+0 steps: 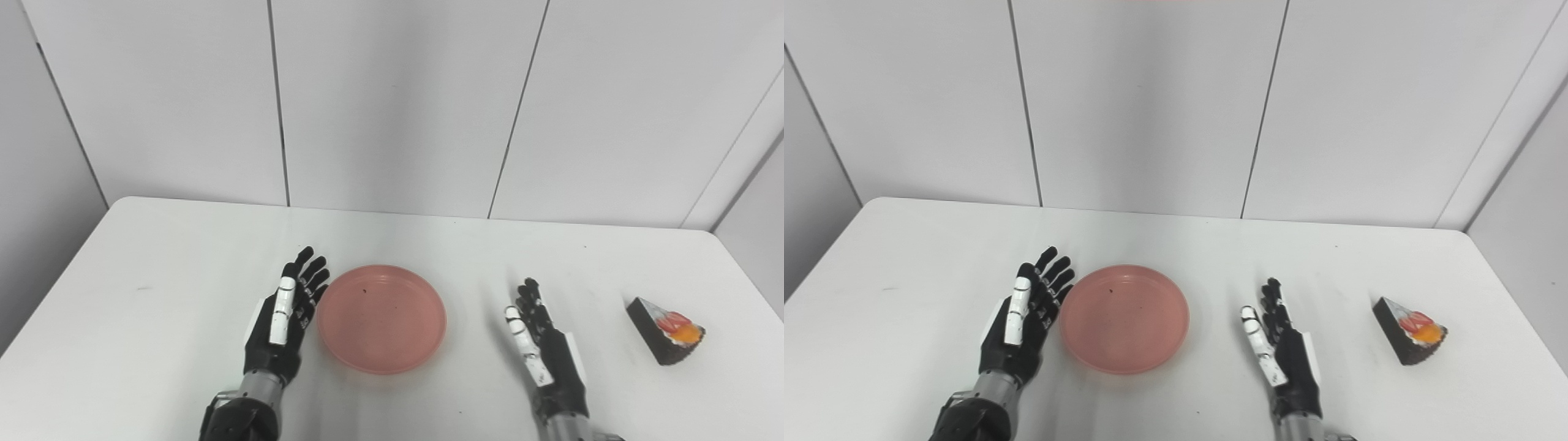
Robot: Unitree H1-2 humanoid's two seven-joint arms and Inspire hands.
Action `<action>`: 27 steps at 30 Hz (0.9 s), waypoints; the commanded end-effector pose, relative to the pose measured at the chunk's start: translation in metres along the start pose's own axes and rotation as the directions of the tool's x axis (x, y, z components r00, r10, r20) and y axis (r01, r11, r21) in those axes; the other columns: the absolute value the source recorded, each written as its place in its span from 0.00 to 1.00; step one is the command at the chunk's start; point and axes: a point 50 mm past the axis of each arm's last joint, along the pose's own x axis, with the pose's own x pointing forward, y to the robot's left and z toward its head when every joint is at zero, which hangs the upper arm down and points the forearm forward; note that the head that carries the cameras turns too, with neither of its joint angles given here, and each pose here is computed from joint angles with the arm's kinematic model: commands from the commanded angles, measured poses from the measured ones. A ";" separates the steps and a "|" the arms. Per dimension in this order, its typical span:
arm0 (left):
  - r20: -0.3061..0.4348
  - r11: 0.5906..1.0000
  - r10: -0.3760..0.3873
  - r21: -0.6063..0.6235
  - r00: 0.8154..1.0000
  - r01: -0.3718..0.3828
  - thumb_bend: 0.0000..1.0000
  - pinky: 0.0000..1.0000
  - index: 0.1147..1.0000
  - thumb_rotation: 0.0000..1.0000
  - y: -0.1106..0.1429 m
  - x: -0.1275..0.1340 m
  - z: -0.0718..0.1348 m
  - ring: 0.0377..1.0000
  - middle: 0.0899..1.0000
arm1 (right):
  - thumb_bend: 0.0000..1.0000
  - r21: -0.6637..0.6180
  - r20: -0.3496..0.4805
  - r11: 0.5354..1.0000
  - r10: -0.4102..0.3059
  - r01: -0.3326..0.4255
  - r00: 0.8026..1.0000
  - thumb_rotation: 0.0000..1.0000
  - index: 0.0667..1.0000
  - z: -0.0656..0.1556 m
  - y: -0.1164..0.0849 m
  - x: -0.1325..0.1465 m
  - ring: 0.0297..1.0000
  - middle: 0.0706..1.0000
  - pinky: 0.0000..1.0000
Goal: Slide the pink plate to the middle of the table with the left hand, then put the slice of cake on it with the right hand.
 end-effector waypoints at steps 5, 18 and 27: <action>-0.069 0.998 -0.063 0.011 0.996 0.064 0.63 0.97 0.94 0.97 0.000 -0.012 -0.010 0.96 0.95 | 0.57 -0.032 0.093 0.999 -0.008 0.011 0.996 0.72 0.95 0.016 0.015 0.012 0.93 0.93 0.94; -0.071 0.996 -0.092 0.010 0.993 0.093 0.61 0.94 0.93 0.96 -0.004 -0.010 -0.015 0.94 0.94 | 0.61 -0.134 0.200 0.989 -0.040 0.068 0.979 0.70 0.93 0.038 -0.020 0.039 0.93 0.92 0.92; -0.081 0.994 -0.108 0.019 0.991 0.109 0.63 0.95 0.92 0.97 0.005 -0.009 -0.017 0.95 0.94 | 0.59 -0.382 0.263 0.904 -0.094 0.193 0.960 0.54 0.88 0.088 -0.064 0.056 0.86 0.86 0.82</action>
